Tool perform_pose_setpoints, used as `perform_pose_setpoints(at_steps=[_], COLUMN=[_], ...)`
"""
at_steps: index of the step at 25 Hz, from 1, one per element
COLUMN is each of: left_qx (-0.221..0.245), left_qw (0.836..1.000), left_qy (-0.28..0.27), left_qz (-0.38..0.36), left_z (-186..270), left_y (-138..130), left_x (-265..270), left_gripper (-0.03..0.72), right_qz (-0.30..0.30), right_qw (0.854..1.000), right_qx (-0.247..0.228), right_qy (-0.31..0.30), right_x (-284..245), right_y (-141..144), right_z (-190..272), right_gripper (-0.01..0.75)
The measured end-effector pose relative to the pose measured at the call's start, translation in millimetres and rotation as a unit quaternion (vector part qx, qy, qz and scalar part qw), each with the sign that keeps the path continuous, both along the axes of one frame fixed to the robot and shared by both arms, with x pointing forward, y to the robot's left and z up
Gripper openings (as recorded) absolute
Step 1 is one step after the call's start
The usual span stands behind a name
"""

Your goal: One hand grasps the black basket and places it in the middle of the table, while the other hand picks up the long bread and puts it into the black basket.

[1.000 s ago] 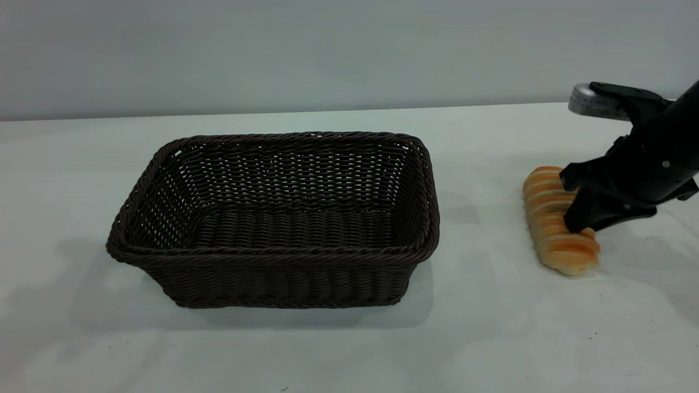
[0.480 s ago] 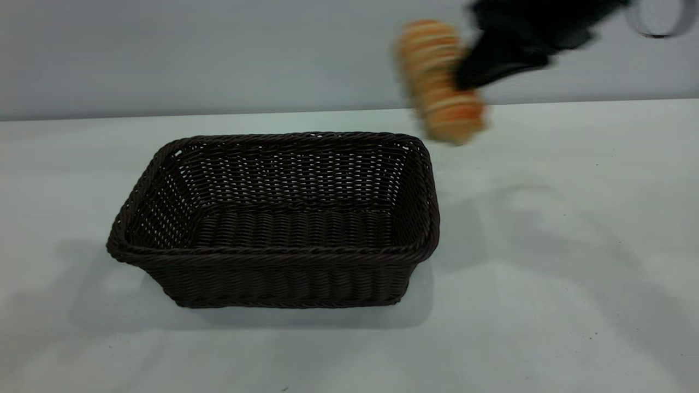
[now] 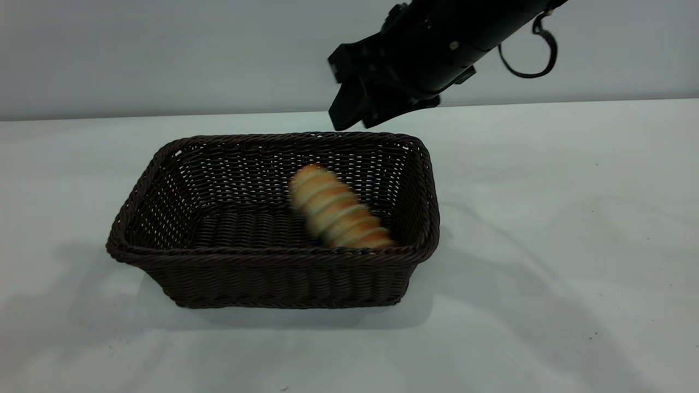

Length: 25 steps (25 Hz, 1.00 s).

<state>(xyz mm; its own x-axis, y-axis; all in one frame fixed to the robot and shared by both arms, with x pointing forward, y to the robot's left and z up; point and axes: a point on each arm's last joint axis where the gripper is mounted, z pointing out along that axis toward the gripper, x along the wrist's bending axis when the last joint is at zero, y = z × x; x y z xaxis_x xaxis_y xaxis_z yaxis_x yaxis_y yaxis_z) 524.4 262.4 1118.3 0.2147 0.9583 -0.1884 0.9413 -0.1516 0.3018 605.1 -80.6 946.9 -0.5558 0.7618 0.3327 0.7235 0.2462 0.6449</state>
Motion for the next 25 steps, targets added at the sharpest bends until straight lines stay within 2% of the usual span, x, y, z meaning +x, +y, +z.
perform_pose_setpoints(at_steps=[3, 6, 9, 12, 15, 18, 23, 25], left_qx=[0.005, 0.037, 0.094, 0.141, 0.149, 0.145, 0.138, 0.134], left_qw=[1.000, 0.999, 0.994, 0.984, 0.980, 0.979, 0.978, 0.976], left_qy=[0.001, -0.010, -0.023, -0.036, -0.049, -0.061, -0.082, -0.106], left_qz=[-0.001, 0.008, 0.059, 0.104, 0.123, 0.129, 0.136, 0.138], left_z=[0.7, 6.4, 14.2, 18.8, 22.1, 20.4, 3.1, -4.8], left_y=[0.9, 7.4, 21.0, 33.2, 37.5, 39.6, 43.3, 44.7], left_x=[-1.5, -7.3, -20.2, -37.9, -63.0, -94.3, -152.5, -176.1], left_gripper=[0.517, 0.517, 0.517, 0.517, 0.517, 0.517, 0.517, 0.517], right_qz=[0.001, -0.017, -0.056, -0.100, -0.140, -0.160, -0.168, -0.172], right_qw=[1.000, 0.998, 0.991, 0.970, 0.952, 0.946, 0.949, 0.952], right_qx=[0.011, -0.005, -0.077, -0.182, -0.239, -0.252, -0.244, -0.238], right_qy=[0.025, 0.056, 0.095, 0.125, 0.130, 0.129, 0.106, 0.091], right_x=[1.4, 0.3, -7.6, -25.1, -52.2, -91.1, -171.4, -204.7], right_y=[-20.9, -57.2, -102.6, -136.7, -154.5, -166.0, -181.9, -188.3], right_z=[15.3, 38.2, 57.1, 74.8, 97.5, 114.4, 126.6, 127.8], right_gripper=[0.412, 0.415, 0.412, 0.412, 0.412, 0.412, 0.412, 0.411])
